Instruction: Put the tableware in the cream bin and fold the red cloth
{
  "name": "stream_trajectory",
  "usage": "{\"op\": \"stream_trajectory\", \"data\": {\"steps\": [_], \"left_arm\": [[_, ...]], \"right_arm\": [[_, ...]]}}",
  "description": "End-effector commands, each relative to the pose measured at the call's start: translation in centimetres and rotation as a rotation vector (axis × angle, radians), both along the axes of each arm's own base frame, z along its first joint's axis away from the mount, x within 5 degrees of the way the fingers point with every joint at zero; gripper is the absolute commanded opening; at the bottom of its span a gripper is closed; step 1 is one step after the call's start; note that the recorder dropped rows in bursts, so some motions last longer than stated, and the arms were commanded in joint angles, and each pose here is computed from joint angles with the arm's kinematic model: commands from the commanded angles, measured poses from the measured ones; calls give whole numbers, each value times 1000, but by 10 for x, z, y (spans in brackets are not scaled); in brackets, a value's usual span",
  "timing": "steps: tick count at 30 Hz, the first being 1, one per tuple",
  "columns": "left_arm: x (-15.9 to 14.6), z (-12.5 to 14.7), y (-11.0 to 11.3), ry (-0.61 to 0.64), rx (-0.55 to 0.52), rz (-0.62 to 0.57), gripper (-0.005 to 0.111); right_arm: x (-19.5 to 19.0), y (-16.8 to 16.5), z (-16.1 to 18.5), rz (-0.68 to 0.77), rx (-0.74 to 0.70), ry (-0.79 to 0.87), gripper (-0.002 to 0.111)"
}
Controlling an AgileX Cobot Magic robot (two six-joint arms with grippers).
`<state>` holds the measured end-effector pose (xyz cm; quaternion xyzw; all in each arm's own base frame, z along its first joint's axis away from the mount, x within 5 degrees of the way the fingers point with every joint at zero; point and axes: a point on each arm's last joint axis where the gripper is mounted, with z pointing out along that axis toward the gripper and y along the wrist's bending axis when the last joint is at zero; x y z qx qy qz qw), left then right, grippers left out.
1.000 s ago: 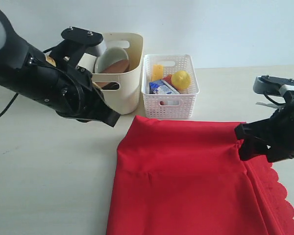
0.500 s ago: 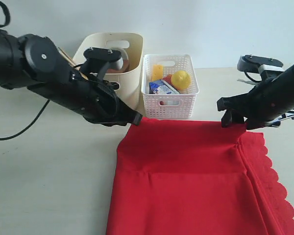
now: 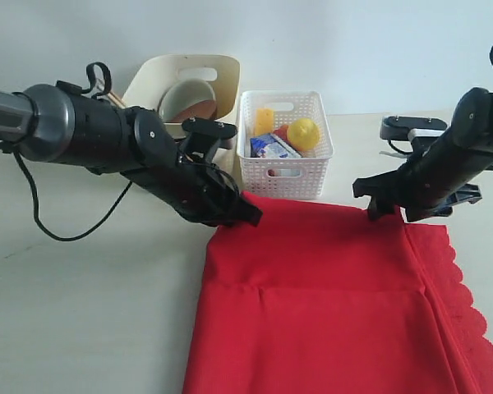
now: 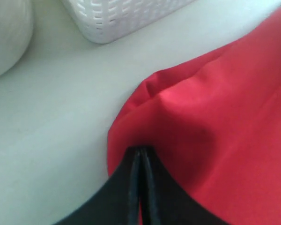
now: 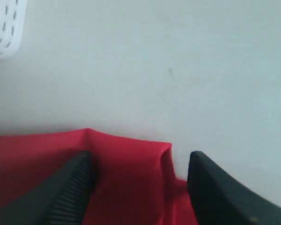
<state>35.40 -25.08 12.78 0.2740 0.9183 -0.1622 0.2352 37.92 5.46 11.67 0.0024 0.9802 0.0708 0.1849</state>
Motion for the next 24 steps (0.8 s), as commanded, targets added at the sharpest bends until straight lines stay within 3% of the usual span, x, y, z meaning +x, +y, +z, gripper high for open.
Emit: {"op": "stream_trajectory", "data": {"steps": [1,13,19,24], "left_arm": [[2,4,-2,17,-15,0,0],[-23,92,7,15,-86,-39,0],[-55,126,29,-39,-109,-33,0],[-86,141,53,-114,-107,-28,0]], "right_arm": [[5,-1,17,4,-5,-24,58],[-42,-4,105,98,-13,-28,58],[-82,-9,108,81,-6,-13,58],[-112,-11,86,75,4,105,63]]}}
